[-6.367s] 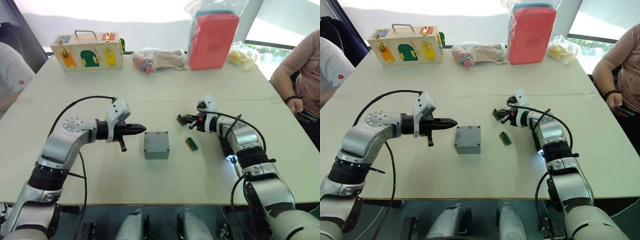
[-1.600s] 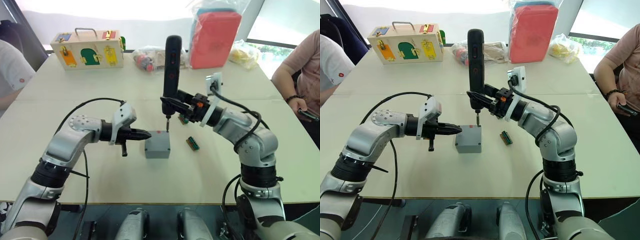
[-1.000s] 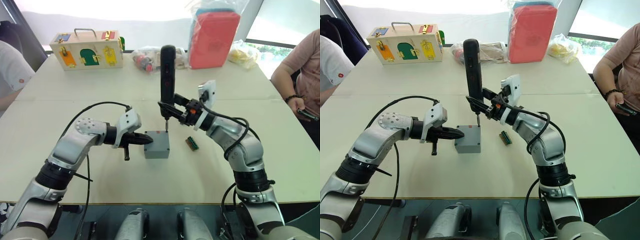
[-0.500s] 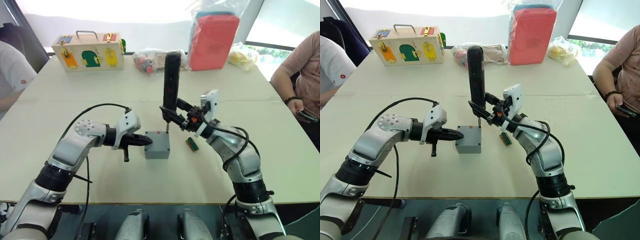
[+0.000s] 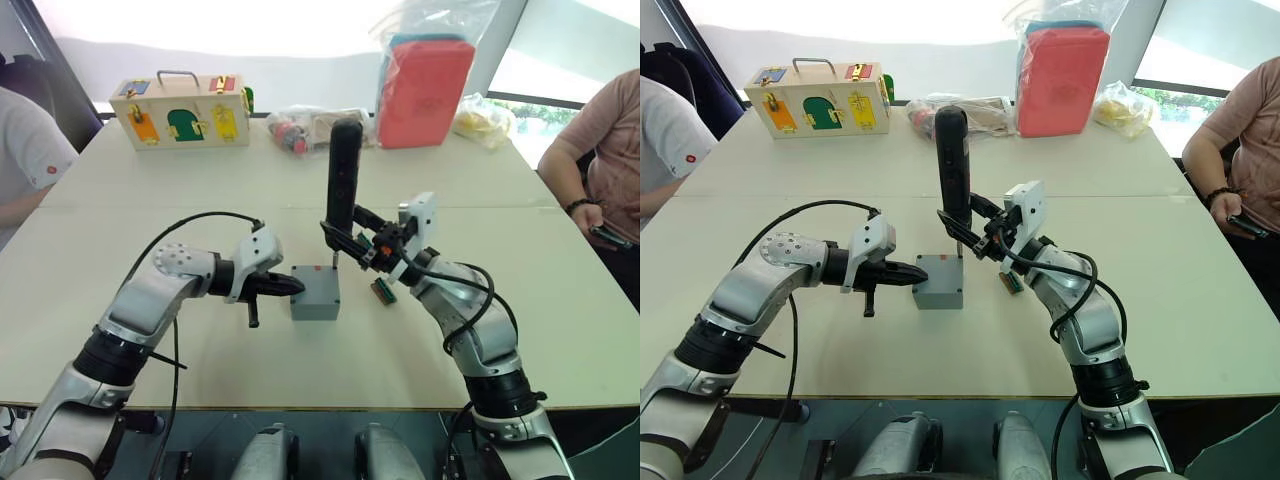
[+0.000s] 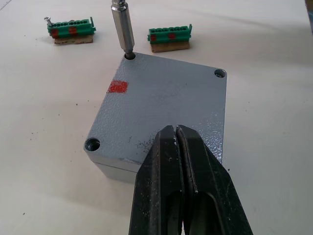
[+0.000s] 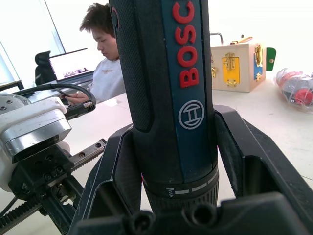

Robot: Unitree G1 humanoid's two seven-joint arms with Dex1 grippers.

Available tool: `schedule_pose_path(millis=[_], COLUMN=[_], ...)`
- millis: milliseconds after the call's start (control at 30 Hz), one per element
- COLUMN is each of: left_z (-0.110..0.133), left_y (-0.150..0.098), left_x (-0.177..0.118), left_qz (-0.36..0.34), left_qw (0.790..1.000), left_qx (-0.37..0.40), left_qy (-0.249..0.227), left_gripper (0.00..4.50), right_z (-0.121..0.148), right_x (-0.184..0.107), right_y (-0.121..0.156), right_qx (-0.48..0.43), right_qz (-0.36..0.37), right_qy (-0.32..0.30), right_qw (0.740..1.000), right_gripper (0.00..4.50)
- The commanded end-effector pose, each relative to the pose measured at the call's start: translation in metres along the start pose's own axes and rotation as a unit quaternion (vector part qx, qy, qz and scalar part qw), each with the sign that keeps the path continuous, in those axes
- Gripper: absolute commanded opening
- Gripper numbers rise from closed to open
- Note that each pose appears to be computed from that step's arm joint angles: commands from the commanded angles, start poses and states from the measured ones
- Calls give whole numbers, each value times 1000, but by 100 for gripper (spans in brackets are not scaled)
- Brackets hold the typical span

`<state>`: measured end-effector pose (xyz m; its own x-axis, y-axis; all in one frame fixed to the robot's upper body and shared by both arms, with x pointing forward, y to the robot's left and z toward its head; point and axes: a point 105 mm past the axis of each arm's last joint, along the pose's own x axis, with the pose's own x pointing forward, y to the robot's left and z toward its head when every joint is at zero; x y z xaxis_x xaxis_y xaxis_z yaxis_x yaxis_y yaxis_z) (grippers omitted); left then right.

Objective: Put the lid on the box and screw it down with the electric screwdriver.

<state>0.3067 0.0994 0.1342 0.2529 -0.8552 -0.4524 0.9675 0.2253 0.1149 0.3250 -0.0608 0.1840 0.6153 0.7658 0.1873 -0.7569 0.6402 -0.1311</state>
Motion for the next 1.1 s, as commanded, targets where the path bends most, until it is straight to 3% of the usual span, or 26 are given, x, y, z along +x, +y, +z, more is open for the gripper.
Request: schedule_pose_path(millis=[33,733,933,1100], left_z=[-8,-5,1,18], left_y=[-4,-2,2,10], left_x=[2,5,5,-2], left_qz=[-5,-2,7,22], left_qw=[1000,1000,1000,997], left_qx=[-10,-9,-6,-34], left_qy=[13,9,-7,-62], left_gripper=[0,0,0,0], right_z=[-48,-35,-1,68], right_x=[-12,-13,-7,2], right_y=[-2,-12,-26,-30], right_qx=[37,30,9,24], right_qz=[-16,-25,-34,-5], right_qy=[87,75,37,-31], right_qw=[995,996,999,999], right_gripper=[182,182,182,182])
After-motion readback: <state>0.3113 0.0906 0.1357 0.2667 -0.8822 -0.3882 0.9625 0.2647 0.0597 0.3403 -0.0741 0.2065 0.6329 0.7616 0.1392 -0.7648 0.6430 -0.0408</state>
